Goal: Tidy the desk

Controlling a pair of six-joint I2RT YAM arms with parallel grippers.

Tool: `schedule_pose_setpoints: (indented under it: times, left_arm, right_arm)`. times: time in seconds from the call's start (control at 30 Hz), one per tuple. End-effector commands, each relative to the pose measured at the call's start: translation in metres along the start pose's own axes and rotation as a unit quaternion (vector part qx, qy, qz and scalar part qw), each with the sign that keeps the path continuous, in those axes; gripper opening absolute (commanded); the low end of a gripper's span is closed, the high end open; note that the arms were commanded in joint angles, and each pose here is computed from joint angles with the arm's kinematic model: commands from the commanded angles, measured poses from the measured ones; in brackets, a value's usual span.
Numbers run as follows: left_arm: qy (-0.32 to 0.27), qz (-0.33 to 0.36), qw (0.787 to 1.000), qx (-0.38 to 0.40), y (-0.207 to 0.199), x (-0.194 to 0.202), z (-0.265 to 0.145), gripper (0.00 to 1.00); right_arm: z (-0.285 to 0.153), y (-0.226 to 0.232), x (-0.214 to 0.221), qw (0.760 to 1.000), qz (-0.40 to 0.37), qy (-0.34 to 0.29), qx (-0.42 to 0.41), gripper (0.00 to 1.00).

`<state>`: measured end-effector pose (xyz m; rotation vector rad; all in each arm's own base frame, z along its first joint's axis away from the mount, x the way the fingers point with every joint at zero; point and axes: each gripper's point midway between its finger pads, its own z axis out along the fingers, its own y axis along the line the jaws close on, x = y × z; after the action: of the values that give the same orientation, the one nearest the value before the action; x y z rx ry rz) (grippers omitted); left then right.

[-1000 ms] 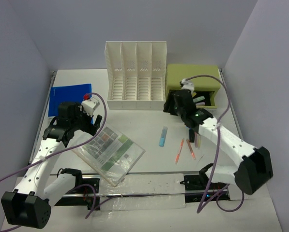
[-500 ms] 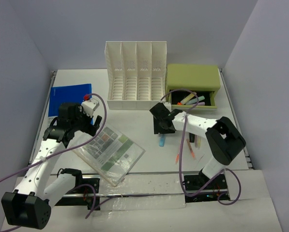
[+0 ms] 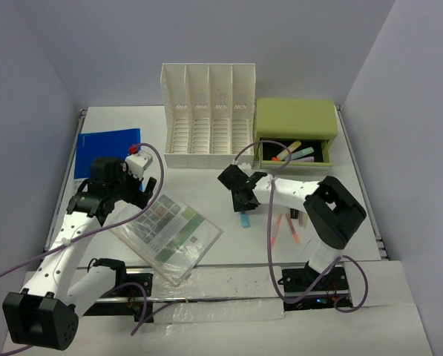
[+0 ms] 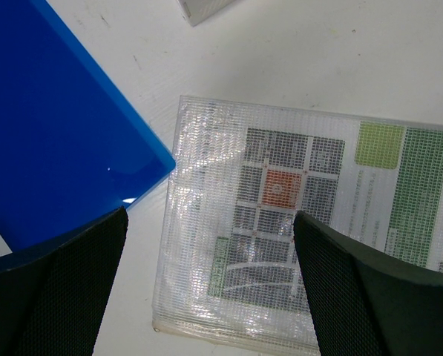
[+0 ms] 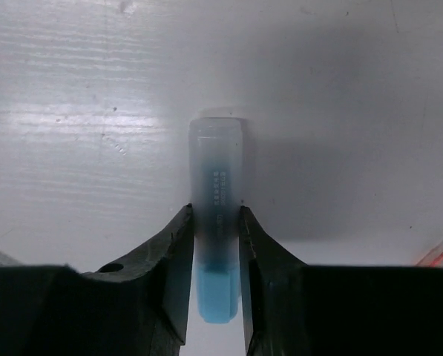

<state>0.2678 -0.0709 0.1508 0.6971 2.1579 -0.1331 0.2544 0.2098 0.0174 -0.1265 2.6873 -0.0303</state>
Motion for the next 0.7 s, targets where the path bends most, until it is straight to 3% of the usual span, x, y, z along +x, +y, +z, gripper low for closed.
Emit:
schedule_pose_setpoints:
  times: [0.0, 0.13, 0.3, 0.43, 0.57, 0.67]
  left_arm:
    - [-0.014, 0.0, 1.0, -0.001, 0.001, -0.007, 0.002, 0.99]
    - [-0.008, 0.0, 1.0, 0.001, 0.0, -0.005, 0.004, 0.99]
    - [0.004, 0.0, 1.0, 0.001, 0.0, 0.002, 0.008, 0.99]
    - [0.02, -0.002, 0.999, -0.03, 0.011, 0.01, 0.014, 0.99]
    - [0.082, -0.013, 0.989, -0.124, 0.046, 0.034, 0.024, 0.99]
    - [0.132, -0.016, 0.957, -0.258, 0.089, 0.051, 0.013, 0.98]
  right_arm:
    - [-0.065, 0.026, -0.058, 0.988, 0.028, -0.109, -0.103, 0.0]
    - [-0.142, 0.026, -0.127, 0.934, 0.11, -0.266, -0.211, 0.0]
    - [-0.161, -0.058, -0.18, 0.869, 0.287, -0.341, -0.215, 0.0]
    - [-0.155, -0.127, -0.192, 0.816, 0.396, -0.378, -0.183, 0.0]
    - [-0.148, -0.189, -0.192, 0.779, 0.458, -0.414, -0.111, 0.0]
    - [-0.139, -0.218, -0.193, 0.766, 0.481, -0.42, -0.073, 0.01]
